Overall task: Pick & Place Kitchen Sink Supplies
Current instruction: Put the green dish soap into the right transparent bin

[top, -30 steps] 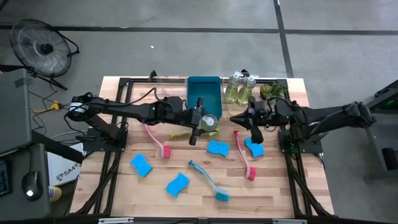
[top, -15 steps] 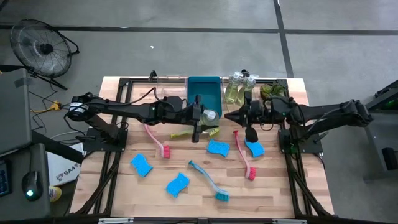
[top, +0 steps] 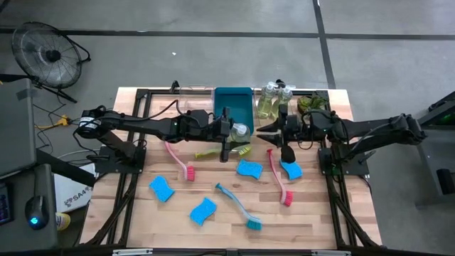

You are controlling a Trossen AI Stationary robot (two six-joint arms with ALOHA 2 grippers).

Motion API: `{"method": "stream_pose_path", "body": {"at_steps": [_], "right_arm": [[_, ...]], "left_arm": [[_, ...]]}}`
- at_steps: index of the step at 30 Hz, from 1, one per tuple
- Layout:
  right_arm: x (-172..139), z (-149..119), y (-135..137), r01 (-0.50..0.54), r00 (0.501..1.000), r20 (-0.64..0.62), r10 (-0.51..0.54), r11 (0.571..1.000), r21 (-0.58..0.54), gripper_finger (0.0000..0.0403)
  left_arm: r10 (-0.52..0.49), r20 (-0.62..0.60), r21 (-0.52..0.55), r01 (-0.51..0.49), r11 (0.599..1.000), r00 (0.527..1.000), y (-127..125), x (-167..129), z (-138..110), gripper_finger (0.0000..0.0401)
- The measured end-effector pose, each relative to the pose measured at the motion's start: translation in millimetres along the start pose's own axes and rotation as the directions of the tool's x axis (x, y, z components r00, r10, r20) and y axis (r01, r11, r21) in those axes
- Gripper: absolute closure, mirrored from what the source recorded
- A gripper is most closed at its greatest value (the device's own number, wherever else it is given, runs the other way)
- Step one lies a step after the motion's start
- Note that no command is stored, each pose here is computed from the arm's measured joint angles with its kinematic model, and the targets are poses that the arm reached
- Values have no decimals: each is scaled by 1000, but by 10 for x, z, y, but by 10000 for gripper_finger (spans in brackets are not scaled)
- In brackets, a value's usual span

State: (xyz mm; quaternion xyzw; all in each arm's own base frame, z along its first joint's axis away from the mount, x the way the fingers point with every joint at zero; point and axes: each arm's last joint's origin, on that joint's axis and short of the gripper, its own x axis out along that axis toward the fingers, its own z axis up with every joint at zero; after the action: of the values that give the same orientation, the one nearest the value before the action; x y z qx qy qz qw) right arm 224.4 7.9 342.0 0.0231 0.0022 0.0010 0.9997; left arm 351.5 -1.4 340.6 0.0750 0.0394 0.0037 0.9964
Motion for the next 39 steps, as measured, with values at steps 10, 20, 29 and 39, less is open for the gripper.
{"method": "stream_pose_path", "body": {"at_steps": [10,20,29,39], "right_arm": [[292,-112,23,-59,997,44,60,998,-12,132],[372,-118,-15,12,996,93,-7,999,-53,104],[466,-185,2,-15,996,87,21,998,-64,104],[586,-240,7,-33,990,133,40,998,-52,97]], "left_arm": [[6,-9,-4,-6,1000,1000,1,-9,-7,201],[-13,-11,-4,13,1000,1000,-12,6,-23,201],[-15,-8,-1,15,1000,1000,-10,2,-15,201],[-17,-1,-5,17,1000,1000,-9,-10,1,201]]}}
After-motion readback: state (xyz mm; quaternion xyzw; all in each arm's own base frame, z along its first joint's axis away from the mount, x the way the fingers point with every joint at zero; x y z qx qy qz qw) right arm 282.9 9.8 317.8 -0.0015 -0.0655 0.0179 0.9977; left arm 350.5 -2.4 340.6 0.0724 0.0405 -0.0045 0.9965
